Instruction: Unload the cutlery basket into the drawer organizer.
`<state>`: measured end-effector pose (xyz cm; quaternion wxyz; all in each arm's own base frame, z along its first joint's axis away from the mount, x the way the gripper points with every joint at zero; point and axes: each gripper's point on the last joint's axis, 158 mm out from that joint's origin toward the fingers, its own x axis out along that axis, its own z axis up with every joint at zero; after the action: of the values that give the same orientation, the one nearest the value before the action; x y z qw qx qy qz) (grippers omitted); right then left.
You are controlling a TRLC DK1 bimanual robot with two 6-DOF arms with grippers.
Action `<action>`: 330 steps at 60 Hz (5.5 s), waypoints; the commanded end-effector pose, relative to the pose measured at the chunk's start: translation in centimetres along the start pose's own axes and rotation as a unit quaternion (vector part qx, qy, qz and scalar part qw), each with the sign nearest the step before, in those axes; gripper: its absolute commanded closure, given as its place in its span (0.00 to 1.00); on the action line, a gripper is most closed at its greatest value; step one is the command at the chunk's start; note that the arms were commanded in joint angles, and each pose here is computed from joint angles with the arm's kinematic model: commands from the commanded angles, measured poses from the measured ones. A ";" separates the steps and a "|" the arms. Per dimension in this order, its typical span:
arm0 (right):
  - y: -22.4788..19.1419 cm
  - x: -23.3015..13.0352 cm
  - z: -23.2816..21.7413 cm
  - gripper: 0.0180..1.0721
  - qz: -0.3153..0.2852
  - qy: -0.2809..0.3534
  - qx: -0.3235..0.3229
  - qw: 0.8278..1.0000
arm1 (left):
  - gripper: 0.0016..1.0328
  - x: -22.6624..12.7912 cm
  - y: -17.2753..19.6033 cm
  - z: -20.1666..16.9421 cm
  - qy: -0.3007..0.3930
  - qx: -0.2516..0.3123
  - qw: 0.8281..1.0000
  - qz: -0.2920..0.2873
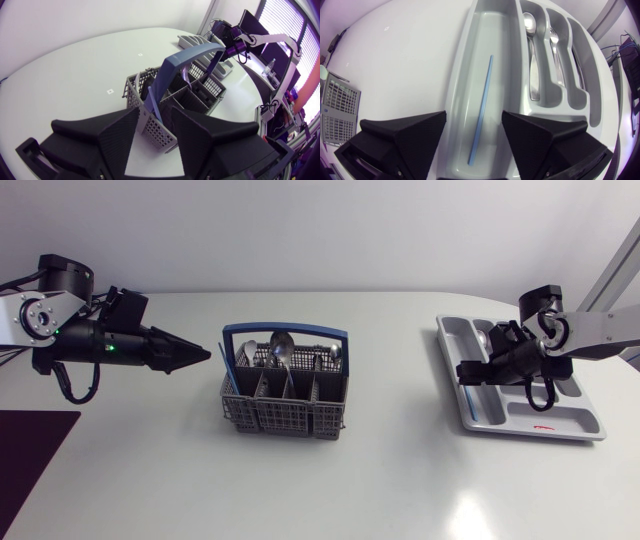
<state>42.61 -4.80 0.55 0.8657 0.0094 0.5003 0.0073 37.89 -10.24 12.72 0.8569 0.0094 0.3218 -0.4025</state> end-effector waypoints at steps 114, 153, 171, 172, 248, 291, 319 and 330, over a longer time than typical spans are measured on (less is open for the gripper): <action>5.7 -5.6 -0.4 0.07 0.013 -0.048 -0.054 0.997 | 0.97 -2.5 -8.8 5.2 -0.135 0.123 0.976 0.120; 23.3 -24.2 -0.8 0.07 0.215 -0.218 -0.238 0.921 | 0.97 -7.5 -16.5 15.0 -0.172 0.020 0.984 0.029; 28.7 -25.6 -3.9 0.08 0.285 -0.206 -0.298 0.887 | 0.97 -1.0 -20.0 11.9 -0.064 -0.050 0.990 -0.116; 28.9 -25.7 -4.0 0.09 0.288 -0.205 -0.301 0.886 | 0.97 -0.7 -20.0 11.8 -0.059 -0.055 0.989 -0.122; 35.3 -21.6 -7.4 0.93 0.328 -0.156 -0.370 0.855 | 0.85 2.9 -21.4 10.4 0.004 -0.098 0.978 -0.186; 18.0 -16.5 -1.5 0.92 0.183 -0.144 -0.214 0.949 | 0.37 -7.0 -11.4 15.6 -0.130 -0.063 0.989 -0.040; 0.9 -5.4 1.6 0.91 0.040 -0.045 -0.013 0.998 | 0.37 -4.7 -6.7 2.9 0.003 0.008 0.997 0.075; -0.9 -2.7 1.2 0.91 0.027 -0.016 0.014 0.999 | 0.37 -4.1 -7.0 0.4 0.023 0.026 0.996 0.083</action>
<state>41.55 -4.79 4.20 0.8759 0.0208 0.4803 0.0407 32.09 -12.24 18.03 0.8826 0.0466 0.3305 -0.3311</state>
